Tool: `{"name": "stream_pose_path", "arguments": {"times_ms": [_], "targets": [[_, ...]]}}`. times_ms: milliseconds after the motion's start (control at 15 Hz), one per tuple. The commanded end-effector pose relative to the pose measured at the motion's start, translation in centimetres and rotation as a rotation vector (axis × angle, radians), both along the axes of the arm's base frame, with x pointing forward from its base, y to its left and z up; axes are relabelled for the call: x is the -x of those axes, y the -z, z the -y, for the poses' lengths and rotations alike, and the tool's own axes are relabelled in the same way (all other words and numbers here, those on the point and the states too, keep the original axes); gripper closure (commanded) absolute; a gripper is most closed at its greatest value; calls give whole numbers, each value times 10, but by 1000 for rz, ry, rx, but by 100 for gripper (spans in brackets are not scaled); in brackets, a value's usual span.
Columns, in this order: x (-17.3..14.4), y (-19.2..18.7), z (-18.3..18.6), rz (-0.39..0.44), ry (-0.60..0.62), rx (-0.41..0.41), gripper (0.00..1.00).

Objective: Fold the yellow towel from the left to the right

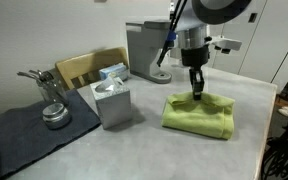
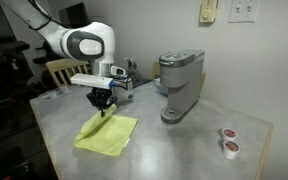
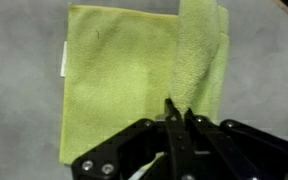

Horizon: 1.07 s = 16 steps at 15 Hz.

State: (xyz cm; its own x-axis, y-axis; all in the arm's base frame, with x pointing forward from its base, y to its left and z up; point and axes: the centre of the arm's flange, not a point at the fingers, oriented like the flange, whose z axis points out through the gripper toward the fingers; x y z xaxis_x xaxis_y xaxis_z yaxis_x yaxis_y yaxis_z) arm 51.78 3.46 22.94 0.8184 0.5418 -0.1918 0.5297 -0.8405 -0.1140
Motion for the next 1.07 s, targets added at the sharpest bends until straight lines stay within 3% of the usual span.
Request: {"name": "stream_pose_path", "arguments": {"times_ms": [0,667,1000], "targets": [[4,-17,12,0,1,21,99],[6,-10,15,-8,-7,-1,99],[15,-8,22,-20,-15,28,99]]}}
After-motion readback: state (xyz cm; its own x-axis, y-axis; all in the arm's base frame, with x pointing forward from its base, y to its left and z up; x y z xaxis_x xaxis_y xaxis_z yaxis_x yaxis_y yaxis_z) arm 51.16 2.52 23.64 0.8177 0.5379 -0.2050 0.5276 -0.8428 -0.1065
